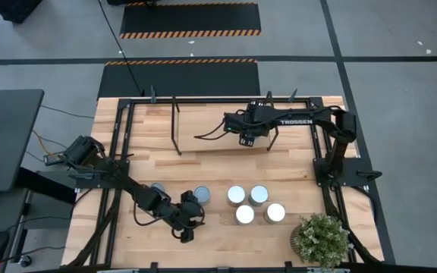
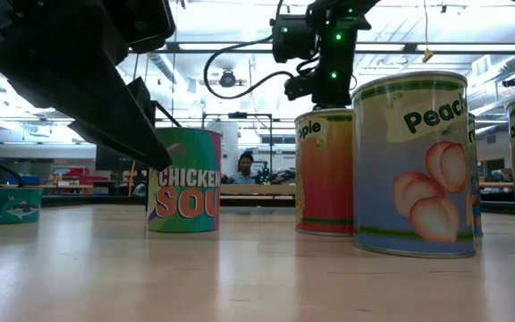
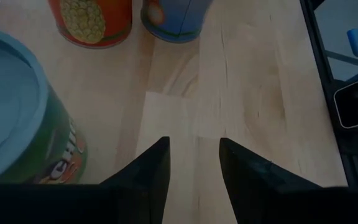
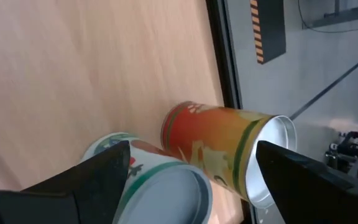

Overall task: Pick and place cans onto a shelf
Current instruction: Put the canned mixed vegetables on the shelf

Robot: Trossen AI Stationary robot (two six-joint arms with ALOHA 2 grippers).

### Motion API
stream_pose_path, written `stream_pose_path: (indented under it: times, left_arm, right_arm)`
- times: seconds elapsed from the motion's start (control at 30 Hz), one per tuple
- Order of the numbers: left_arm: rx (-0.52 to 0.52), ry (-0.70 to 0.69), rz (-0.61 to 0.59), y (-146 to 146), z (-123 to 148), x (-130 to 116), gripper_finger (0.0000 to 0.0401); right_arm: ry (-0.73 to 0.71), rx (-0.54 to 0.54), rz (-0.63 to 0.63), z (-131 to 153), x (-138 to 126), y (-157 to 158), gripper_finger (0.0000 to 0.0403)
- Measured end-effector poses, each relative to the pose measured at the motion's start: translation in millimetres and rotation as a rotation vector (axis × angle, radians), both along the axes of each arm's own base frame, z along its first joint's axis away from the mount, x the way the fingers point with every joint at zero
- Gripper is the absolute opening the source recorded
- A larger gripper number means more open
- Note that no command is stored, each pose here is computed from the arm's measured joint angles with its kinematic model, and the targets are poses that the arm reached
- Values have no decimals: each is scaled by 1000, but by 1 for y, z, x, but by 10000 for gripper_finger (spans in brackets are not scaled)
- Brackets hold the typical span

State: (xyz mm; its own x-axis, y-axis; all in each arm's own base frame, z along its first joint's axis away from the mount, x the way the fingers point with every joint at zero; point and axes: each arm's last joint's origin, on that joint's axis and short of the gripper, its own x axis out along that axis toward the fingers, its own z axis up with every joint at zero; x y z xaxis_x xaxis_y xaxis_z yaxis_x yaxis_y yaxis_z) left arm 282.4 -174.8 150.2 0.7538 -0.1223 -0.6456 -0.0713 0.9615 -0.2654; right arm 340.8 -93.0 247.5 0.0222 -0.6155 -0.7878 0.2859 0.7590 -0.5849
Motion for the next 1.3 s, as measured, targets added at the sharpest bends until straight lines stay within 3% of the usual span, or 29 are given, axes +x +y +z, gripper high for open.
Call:
stream_pose_path:
  times: [0.23, 0.4, 0.53, 0.7, 0.9, 1.17, 1.3]
  left_arm:
    - [-3, 0, 2, 0, 0, 0, 144]
    - [-4, 1, -6, 0, 0, 0, 144]
    - [-64, 35, -81, -3, 0, -1, 144]
    - [-180, 18, -250, -11, 6, 1, 144]
    - [-215, -142, -362, -19, 20, 6, 144]
    - [-215, -214, -331, -12, 46, 1, 144]
    - [-147, -258, -286, -6, 61, -5, 144]
  right_arm:
    - [-81, -16, 35, 21, -5, 12, 356]
    - [-227, 25, 121, 46, -8, 32, 356]
    - [-374, 126, 232, 64, -6, 57, 356]
    - [-457, 192, 353, 74, -4, 89, 356]
    - [-483, 263, 428, 73, -3, 125, 356]
    - [-472, 267, 483, 73, -13, 165, 356]
    - [-466, 272, 496, 63, -17, 178, 356]
